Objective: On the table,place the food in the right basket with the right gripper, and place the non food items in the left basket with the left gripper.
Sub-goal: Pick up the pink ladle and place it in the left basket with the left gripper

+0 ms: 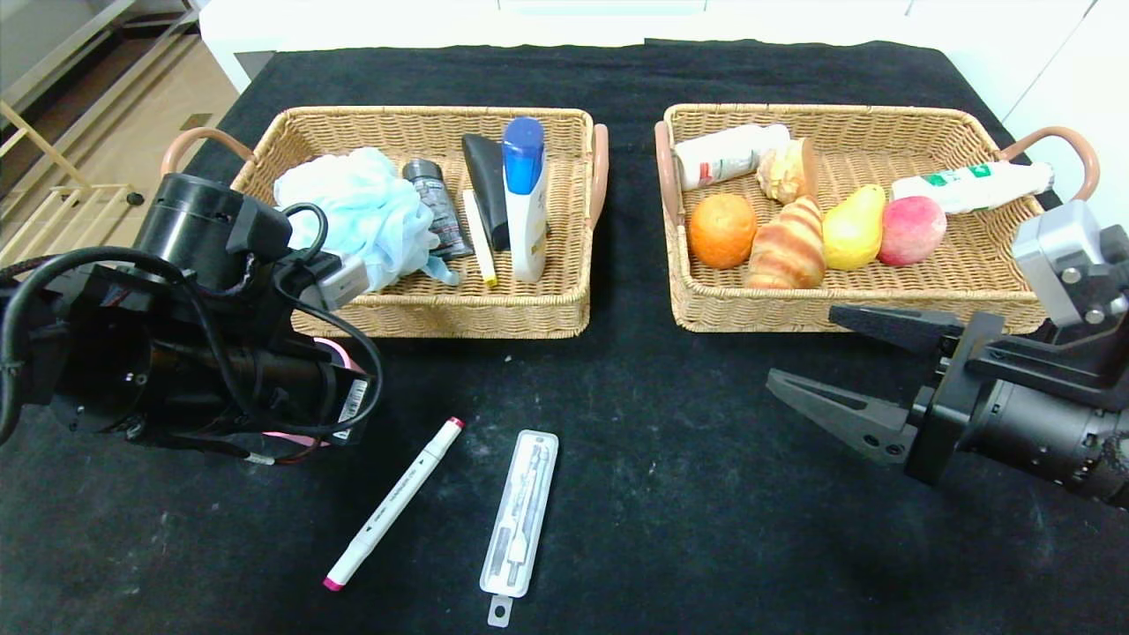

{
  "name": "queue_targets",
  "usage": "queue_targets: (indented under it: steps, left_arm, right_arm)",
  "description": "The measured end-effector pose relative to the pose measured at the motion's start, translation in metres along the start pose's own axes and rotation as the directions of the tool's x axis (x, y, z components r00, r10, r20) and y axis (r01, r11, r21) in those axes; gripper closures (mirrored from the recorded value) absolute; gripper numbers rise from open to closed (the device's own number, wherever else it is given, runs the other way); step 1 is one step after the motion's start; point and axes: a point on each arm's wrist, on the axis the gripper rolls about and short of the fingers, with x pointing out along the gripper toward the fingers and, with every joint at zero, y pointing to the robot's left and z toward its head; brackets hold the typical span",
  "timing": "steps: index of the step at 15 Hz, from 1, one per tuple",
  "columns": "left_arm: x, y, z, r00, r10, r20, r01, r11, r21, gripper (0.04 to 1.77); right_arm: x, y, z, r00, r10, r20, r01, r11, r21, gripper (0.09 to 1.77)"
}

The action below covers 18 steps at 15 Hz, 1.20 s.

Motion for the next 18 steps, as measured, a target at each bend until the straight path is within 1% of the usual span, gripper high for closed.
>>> queue_targets:
  steps: [7,9,12,14,18]
  left_arm:
    - [0.001,-0.001,-0.002,1.000,-0.001,-0.009,0.001,1.000,0.004,1.65]
    - [0.001,-0.002,-0.003,1.000,-0.004,0.002,0.004,1.000,0.004,1.65]
    - [-0.009,-0.003,-0.003,0.999,-0.008,0.039,0.007,1.000,0.012,1.65]
    - [-0.024,-0.001,-0.001,0.996,-0.006,0.085,0.006,1.000,0.007,1.65]
    - [-0.058,0.007,0.002,0.982,0.003,0.191,0.000,1.000,-0.018,1.65]
  right_arm:
    - [0.001,0.000,-0.001,1.000,0.000,-0.003,0.000,1.000,0.002,0.15]
    - [0.001,0.000,-0.002,1.000,-0.001,-0.007,0.001,1.000,0.002,0.15]
    - [0.003,-0.001,-0.003,1.000,-0.002,-0.014,0.002,1.000,0.003,0.15]
    - [0.004,-0.001,-0.004,1.000,-0.002,-0.016,0.002,1.000,0.005,0.15]
    - [0.005,-0.001,-0.005,1.000,-0.001,-0.022,0.001,1.000,0.006,0.15]
